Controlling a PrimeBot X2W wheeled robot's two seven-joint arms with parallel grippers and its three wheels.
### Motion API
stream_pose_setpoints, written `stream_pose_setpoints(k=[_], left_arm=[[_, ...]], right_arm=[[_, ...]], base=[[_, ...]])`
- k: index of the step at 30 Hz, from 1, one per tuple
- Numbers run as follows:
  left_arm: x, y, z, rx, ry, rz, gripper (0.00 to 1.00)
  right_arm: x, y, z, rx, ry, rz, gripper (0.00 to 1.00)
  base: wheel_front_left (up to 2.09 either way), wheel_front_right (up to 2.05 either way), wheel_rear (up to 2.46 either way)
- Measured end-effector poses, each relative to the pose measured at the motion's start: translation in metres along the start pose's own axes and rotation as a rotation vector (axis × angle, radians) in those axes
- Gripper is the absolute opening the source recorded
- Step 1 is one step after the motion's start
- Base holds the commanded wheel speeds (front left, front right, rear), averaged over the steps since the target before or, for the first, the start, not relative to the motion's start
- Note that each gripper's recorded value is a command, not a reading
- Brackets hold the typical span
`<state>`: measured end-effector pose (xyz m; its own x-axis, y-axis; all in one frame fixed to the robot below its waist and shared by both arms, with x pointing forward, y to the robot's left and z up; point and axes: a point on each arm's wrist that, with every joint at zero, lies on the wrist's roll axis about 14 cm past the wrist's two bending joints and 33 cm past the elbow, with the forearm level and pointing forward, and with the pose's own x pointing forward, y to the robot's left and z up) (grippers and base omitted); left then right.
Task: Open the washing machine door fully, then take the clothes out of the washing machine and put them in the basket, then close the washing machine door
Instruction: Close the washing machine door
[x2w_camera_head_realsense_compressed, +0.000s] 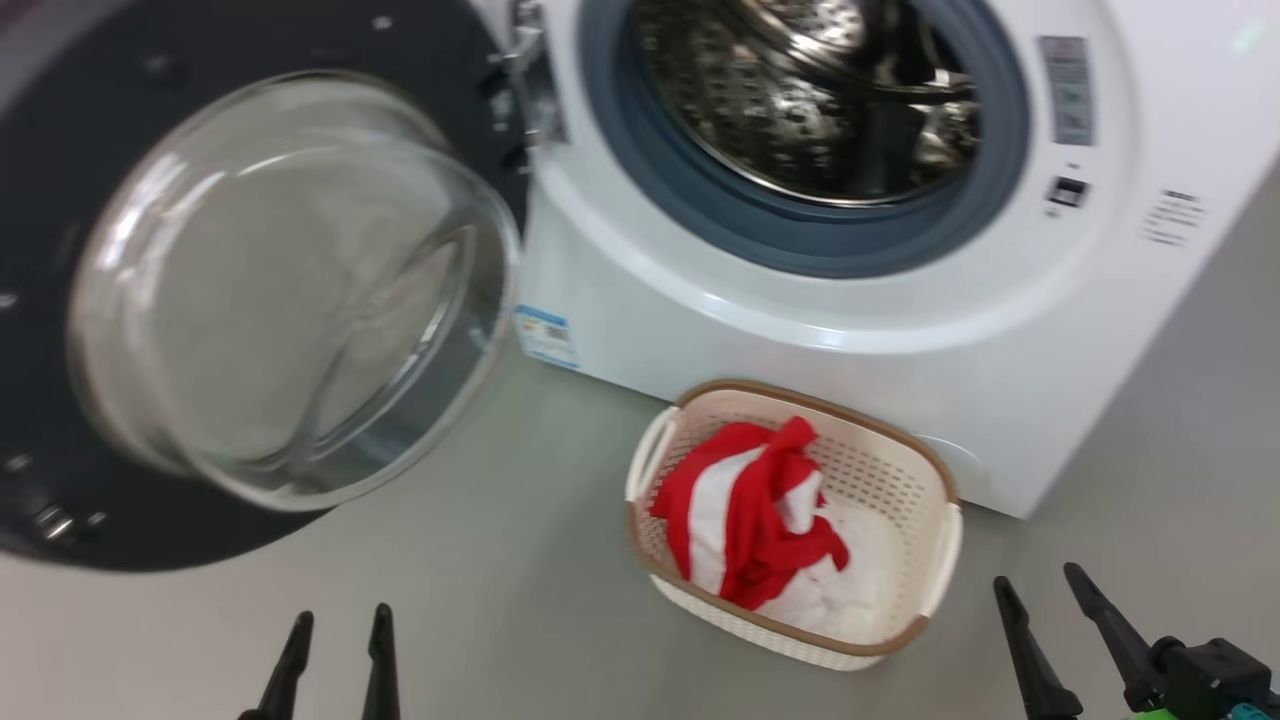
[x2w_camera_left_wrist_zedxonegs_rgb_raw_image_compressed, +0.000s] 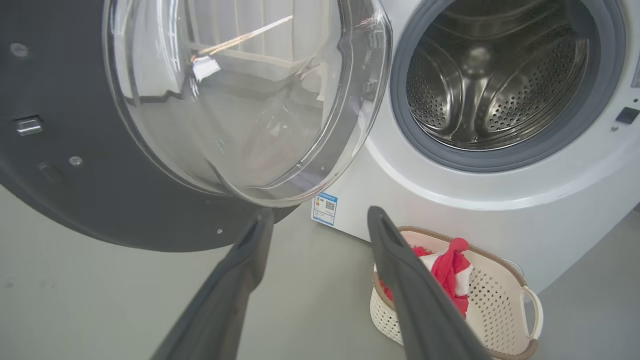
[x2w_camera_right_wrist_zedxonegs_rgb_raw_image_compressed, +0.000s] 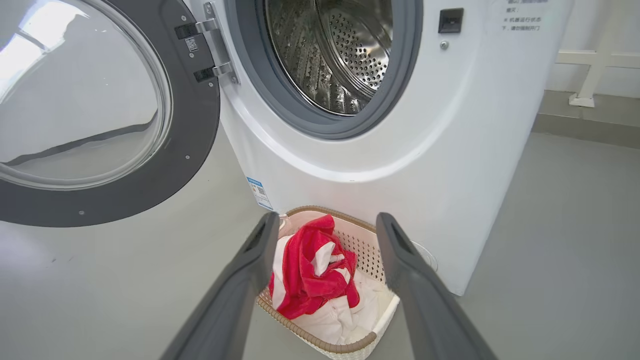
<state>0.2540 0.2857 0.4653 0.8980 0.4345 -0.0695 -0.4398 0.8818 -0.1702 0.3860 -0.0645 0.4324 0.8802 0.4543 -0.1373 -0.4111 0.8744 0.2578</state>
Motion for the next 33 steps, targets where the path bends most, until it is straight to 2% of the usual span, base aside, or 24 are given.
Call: stream_pose_setpoints(k=[6, 11, 26, 27, 28, 29, 31, 33], left_arm=[[-0.019, 0.032, 0.007, -0.020, -0.024, 0.125, 1.00], [-0.029, 0.046, 0.011, -0.032, -0.037, 0.190, 1.00], [-0.033, 0.051, 0.018, -0.045, -0.059, 0.218, 1.00], [-0.033, 0.051, 0.018, -0.045, -0.060, 0.218, 0.95], [-0.032, 0.051, 0.018, -0.044, -0.061, 0.218, 0.71], [-0.032, 0.051, 0.019, -0.048, -0.063, 0.218, 0.42], [-0.030, 0.051, 0.025, -0.056, -0.082, 0.215, 0.00], [-0.026, 0.050, 0.039, -0.055, -0.125, 0.200, 0.00]], right_arm=[[0.025, 0.041, -0.001, -0.015, 0.013, 0.140, 1.00], [0.037, 0.061, -0.004, -0.026, 0.026, 0.212, 1.00], [0.042, 0.066, -0.002, -0.017, 0.025, 0.231, 1.00], [0.042, 0.066, -0.002, -0.016, 0.025, 0.230, 1.00], [0.042, 0.065, -0.002, -0.015, 0.025, 0.228, 1.00], [0.042, 0.065, -0.002, -0.014, 0.025, 0.227, 1.00], [0.043, 0.064, -0.003, -0.011, 0.025, 0.225, 1.00], [0.043, 0.065, -0.003, -0.006, 0.025, 0.224, 1.00]], base=[[0.00, 0.00, 0.00], [0.00, 0.00, 0.00], [0.00, 0.00, 0.00], [0.00, 0.00, 0.00], [0.00, 0.00, 0.00], [0.00, 0.00, 0.00], [0.00, 0.00, 0.00], [0.00, 0.00, 0.00]])
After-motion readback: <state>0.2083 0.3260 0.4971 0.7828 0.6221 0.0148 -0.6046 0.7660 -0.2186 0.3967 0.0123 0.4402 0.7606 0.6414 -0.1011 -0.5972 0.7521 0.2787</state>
